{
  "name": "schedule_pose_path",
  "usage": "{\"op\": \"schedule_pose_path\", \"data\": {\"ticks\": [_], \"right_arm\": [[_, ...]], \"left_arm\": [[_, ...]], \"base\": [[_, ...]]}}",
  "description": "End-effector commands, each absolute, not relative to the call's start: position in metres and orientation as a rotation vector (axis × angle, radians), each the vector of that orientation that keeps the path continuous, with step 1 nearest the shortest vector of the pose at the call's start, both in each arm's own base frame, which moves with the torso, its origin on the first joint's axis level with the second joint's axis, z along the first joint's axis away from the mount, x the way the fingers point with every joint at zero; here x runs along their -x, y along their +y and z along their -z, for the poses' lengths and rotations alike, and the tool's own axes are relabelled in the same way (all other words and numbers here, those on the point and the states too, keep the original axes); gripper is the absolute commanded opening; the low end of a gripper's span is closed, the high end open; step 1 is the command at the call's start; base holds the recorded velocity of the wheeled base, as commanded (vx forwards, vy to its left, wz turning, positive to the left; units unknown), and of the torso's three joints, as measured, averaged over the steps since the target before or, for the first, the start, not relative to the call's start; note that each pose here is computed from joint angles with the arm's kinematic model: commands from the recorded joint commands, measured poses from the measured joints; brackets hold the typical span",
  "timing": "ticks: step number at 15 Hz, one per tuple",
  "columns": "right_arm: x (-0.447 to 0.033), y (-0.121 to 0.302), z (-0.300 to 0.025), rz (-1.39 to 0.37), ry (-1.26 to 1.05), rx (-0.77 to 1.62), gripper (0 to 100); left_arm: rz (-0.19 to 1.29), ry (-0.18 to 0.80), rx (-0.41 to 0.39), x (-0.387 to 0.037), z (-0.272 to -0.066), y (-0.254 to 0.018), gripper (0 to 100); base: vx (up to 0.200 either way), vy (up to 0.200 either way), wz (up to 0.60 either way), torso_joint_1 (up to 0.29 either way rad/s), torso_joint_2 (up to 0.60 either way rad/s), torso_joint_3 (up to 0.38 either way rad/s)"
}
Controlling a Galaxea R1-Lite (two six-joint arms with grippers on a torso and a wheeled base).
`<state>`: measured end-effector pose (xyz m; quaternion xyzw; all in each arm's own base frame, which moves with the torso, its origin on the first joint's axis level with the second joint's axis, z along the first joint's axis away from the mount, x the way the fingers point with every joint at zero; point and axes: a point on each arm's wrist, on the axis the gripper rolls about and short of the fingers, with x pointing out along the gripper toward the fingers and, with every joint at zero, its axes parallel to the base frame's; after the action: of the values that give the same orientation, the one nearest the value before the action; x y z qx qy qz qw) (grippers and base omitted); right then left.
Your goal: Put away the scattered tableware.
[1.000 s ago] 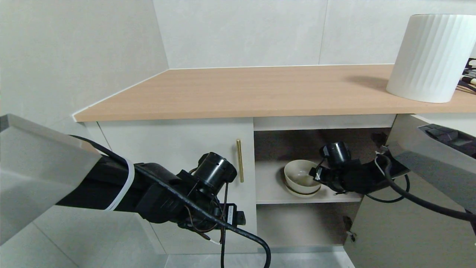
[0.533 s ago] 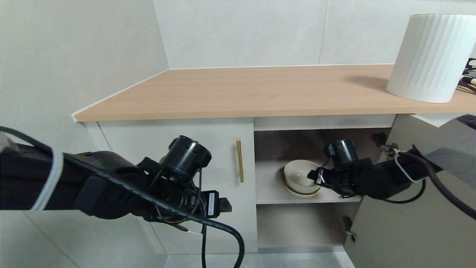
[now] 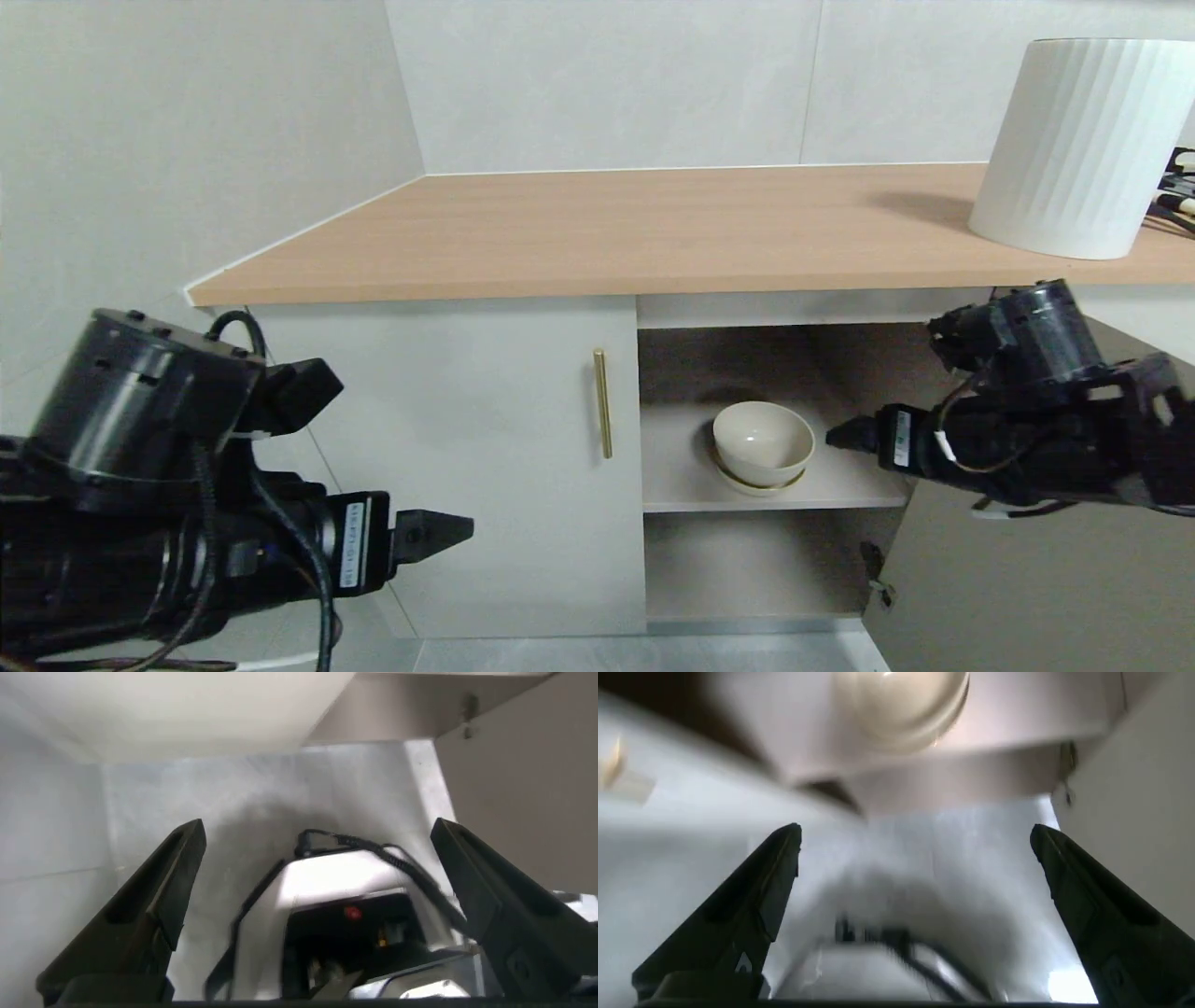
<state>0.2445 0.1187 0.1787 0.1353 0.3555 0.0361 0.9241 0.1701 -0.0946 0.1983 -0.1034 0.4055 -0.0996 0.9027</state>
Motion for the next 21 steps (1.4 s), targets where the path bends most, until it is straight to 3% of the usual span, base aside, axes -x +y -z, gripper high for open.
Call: {"op": "schedule_pose_path", "data": {"ticks": [1,4,9,21], "right_arm": [[-0.180,0.103,-0.200,-0.155,0.731,-0.247,100],[-0.164,0.096,-0.192,-0.148,0.795,-0.217,100],[-0.163,0.102,-0.184,-0.158,0.827,-0.186,100],[-0.163,0.102,-0.182,-0.156,0.835,-0.182,100]], "left_arm": [[0.192,0.779,0.239,-0.152,-0.206,-0.077,100],[0.210,0.736,0.229,-0.147,-0.213,-0.074,100],[0.204,0.769,0.207,-0.155,-0.205,-0.079,100],[0.199,0.787,0.201,-0.157,-0.201,-0.080,100]], "base": [[0.000,0.000,0.00,0.000,0.00,0.000],[0.000,0.000,0.00,0.000,0.00,0.000],[0.000,0.000,0.00,0.000,0.00,0.000],[-0.200,0.000,0.00,0.004,0.00,0.002]]}}
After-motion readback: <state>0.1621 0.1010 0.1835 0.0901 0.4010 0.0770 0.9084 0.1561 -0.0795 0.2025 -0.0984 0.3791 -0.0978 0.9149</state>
